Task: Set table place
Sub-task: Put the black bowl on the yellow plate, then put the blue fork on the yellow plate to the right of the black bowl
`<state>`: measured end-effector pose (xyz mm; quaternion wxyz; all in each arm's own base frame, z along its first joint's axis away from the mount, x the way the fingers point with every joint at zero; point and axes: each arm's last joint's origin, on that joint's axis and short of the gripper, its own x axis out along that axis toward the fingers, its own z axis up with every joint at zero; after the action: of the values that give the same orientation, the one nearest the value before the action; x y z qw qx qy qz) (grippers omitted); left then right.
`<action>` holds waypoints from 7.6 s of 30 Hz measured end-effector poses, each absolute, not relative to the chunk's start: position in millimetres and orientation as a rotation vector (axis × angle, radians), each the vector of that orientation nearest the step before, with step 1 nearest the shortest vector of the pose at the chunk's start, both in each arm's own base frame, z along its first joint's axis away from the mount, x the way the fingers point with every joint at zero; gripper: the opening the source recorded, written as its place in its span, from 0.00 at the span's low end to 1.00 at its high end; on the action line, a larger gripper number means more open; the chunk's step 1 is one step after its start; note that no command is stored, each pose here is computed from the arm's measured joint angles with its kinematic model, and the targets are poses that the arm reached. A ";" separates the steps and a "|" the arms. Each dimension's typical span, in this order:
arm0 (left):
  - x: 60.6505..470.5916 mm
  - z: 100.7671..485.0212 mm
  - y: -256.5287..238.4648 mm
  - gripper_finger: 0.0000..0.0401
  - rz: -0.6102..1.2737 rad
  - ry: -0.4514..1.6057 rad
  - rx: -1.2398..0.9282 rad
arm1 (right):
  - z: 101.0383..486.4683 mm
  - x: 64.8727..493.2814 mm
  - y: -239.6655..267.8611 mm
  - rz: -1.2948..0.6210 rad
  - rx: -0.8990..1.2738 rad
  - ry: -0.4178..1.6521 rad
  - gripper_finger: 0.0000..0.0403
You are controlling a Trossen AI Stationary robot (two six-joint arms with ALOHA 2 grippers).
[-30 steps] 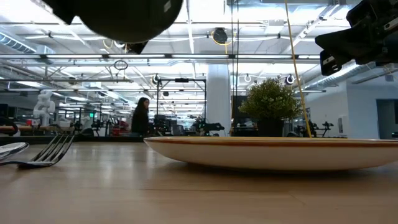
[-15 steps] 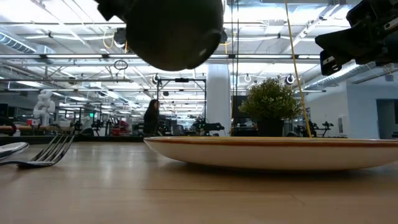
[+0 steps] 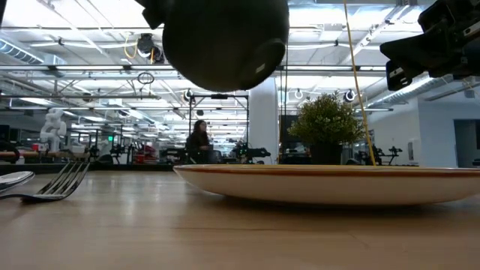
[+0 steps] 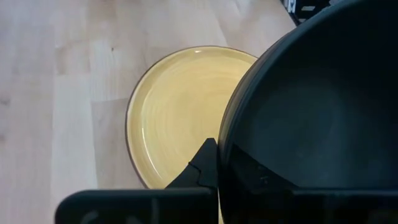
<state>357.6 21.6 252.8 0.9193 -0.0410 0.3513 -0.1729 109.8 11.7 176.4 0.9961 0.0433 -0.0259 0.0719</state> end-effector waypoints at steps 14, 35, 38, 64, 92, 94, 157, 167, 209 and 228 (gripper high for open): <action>410.6 249.3 14.9 0.01 -0.371 0.833 -0.131 | 176.4 109.8 11.7 0.143 0.065 -0.054 0.00; 444.7 254.4 12.5 0.01 -0.266 1.095 -0.032 | 176.4 109.8 11.7 0.143 0.065 -0.054 0.00; 445.2 257.4 6.8 0.01 -0.290 1.084 -0.034 | 176.4 109.8 11.7 0.144 0.065 -0.053 0.00; 453.3 206.4 -13.9 0.01 -0.281 1.275 -0.032 | 175.2 110.7 11.8 0.143 0.067 -0.040 0.00; 457.2 198.2 -16.5 0.06 -0.252 1.278 -0.016 | 175.2 110.9 11.8 0.143 0.068 -0.040 0.00; 458.6 198.7 -16.5 0.06 -0.255 1.264 -0.016 | 175.2 110.9 11.8 0.143 0.068 -0.040 0.00; 461.8 199.7 -5.5 0.16 -0.246 1.228 -0.044 | 175.2 110.9 11.8 0.144 0.094 -0.037 0.00; 462.4 199.8 -5.2 0.41 -0.237 1.222 -0.041 | 175.2 110.8 11.8 0.144 0.094 -0.037 0.00; 389.1 340.9 3.3 0.45 -0.055 1.022 0.014 | 175.8 110.9 11.8 0.144 0.094 -0.043 0.00; 379.8 336.0 5.7 0.33 0.003 1.132 0.063 | 175.8 110.9 11.8 0.144 0.094 -0.044 0.00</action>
<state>379.8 5.7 336.0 0.8436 0.0299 0.5361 0.0014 110.9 11.8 175.8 0.9961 0.0471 -0.0218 0.0719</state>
